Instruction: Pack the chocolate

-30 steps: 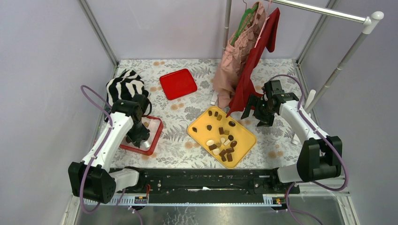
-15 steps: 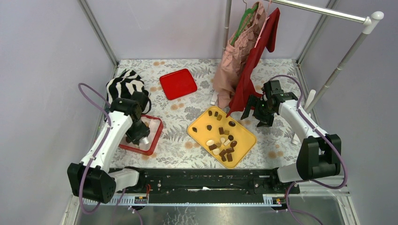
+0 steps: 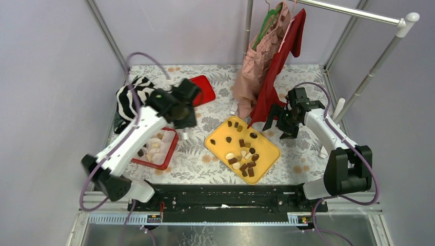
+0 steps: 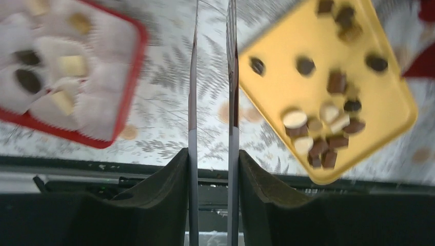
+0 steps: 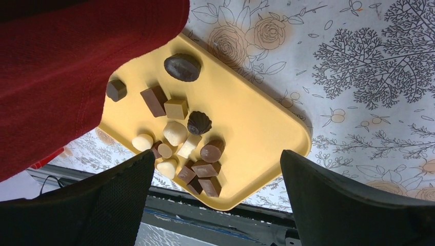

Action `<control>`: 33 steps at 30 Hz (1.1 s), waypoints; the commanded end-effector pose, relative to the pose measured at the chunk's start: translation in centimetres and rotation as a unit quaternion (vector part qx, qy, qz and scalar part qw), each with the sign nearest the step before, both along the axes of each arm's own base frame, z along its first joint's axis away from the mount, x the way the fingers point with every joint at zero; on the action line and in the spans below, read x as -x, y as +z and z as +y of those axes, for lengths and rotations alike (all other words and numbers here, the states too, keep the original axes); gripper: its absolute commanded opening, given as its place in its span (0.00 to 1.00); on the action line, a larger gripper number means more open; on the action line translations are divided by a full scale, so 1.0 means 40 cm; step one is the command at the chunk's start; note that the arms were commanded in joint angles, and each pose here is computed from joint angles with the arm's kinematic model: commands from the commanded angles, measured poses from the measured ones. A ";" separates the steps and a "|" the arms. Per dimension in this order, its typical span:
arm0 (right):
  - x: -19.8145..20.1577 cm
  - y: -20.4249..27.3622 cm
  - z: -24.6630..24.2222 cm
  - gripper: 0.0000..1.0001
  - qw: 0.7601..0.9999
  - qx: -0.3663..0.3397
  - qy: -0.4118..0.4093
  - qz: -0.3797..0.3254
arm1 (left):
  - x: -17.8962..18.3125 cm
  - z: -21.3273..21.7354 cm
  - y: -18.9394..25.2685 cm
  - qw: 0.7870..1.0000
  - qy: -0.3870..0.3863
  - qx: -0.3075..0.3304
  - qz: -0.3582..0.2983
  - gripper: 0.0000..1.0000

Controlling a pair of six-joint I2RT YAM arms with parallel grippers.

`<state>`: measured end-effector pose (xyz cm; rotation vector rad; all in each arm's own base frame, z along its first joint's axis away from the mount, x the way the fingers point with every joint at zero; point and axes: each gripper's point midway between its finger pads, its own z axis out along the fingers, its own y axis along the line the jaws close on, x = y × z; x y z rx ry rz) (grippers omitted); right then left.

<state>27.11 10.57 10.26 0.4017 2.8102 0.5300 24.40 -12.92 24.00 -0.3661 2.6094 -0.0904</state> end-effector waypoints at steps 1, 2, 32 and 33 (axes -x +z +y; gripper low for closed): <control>-0.025 0.051 -0.001 1.00 0.999 -0.001 0.005 -0.032 | -0.021 -0.200 -0.014 0.988 -0.151 0.017 -0.010 0.42; -0.024 0.053 -0.003 1.00 0.999 0.000 0.004 -0.033 | -0.017 -0.236 -0.022 0.984 -0.178 0.021 -0.006 0.42; -0.004 0.070 -0.028 1.00 0.999 0.025 -0.002 -0.041 | 0.084 -0.523 -0.263 0.952 -0.264 0.087 0.129 0.48; -0.003 0.070 -0.028 1.00 0.999 0.025 -0.002 -0.041 | 0.083 -0.523 -0.269 0.952 -0.262 0.084 0.132 0.48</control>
